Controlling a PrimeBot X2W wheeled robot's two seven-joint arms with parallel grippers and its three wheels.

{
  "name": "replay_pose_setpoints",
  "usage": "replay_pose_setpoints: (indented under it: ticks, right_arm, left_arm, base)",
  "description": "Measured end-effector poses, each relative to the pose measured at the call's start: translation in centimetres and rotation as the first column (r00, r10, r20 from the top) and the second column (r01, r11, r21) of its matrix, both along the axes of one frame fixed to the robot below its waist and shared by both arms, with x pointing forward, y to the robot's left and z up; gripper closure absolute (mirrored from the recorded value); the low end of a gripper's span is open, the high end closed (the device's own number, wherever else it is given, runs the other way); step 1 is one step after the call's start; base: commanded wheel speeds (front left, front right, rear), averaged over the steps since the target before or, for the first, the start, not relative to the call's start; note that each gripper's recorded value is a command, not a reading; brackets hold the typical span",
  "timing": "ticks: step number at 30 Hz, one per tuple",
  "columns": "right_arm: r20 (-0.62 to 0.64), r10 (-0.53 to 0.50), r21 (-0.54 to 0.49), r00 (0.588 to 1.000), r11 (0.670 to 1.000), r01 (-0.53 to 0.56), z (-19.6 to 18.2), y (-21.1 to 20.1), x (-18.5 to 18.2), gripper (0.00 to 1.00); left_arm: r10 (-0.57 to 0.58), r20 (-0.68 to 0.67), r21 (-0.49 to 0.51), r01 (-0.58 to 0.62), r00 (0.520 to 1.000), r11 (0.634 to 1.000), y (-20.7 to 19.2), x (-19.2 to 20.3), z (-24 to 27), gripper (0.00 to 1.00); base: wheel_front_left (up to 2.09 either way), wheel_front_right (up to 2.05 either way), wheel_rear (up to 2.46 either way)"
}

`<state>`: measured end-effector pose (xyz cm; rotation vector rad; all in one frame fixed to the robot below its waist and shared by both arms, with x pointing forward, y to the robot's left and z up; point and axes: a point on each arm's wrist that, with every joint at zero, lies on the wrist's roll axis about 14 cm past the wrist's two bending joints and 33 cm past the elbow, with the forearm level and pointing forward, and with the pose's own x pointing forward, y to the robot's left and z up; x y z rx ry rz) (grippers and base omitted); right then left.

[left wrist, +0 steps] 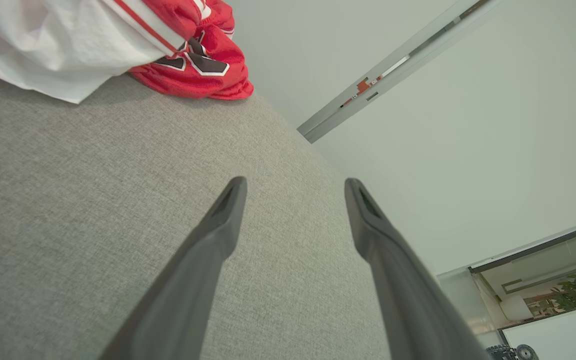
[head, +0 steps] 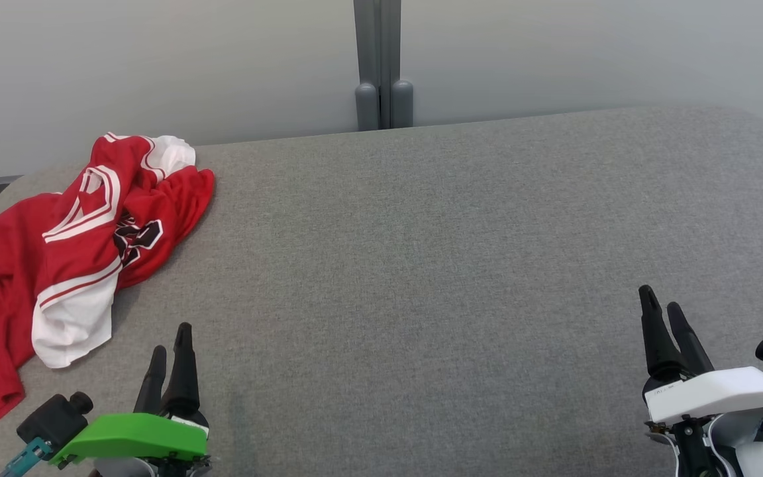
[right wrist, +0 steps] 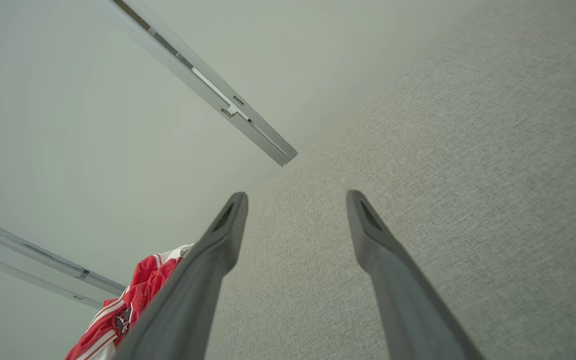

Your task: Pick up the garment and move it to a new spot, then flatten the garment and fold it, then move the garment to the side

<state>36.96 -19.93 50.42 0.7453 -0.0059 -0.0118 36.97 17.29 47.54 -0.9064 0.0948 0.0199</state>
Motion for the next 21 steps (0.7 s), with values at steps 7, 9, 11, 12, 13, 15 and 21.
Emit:
replay_pose_setpoints:
  ticks: [7,9,11,12,13,15,21]
  right_arm:
    - [0.017,0.007,-0.113,1.0,0.994,-0.005,0.42,-0.01,0.03,0.0]
    - [0.02,0.011,-0.141,1.0,0.99,-0.008,0.49,0.02,0.02,0.0]
    - [0.025,0.012,-0.171,1.0,0.985,-0.008,0.56,0.03,-0.03,0.0]
    - [0.025,0.015,-0.183,1.0,0.983,-0.01,0.57,0.05,-0.03,0.0]
    - [0.027,0.016,-0.199,1.0,0.98,-0.01,0.6,0.05,-0.06,0.0]
    - [0.029,0.02,-0.229,0.999,0.973,-0.013,0.63,0.1,-0.13,0.0]
    - [0.042,0.028,-0.306,0.999,0.952,-0.014,0.88,0.16,-0.12,0.0]
  left_arm:
    - [-0.016,0.022,0.109,0.014,1.0,0.994,-0.23,-0.05,0.4,0.0]
    - [-0.022,0.024,0.142,0.018,0.999,0.99,-0.3,-0.14,0.4,0.0]
    - [-0.026,0.03,0.167,0.021,0.999,0.986,-0.39,-0.18,0.5,0.0]
    - [-0.029,0.031,0.18,0.023,0.999,0.983,-0.43,-0.22,0.48,0.0]
    - [-0.032,0.029,0.197,0.026,0.999,0.98,-0.47,-0.3,0.4,0.0]
    - [-0.037,0.029,0.219,0.029,0.999,0.975,-0.55,-0.42,0.31,0.0]
    - [-0.054,0.036,0.291,0.042,0.998,0.956,-0.82,-0.5,0.32,0.0]
  base:
    - [0.0,0.0,0.0]
    - [0.0,0.0,0.0]
    - [0.0,0.0,0.0]
    - [0.0,0.0,0.0]
    - [0.0,0.0,0.0]
    - [0.0,0.0,0.0]
    - [0.0,0.0,0.0]
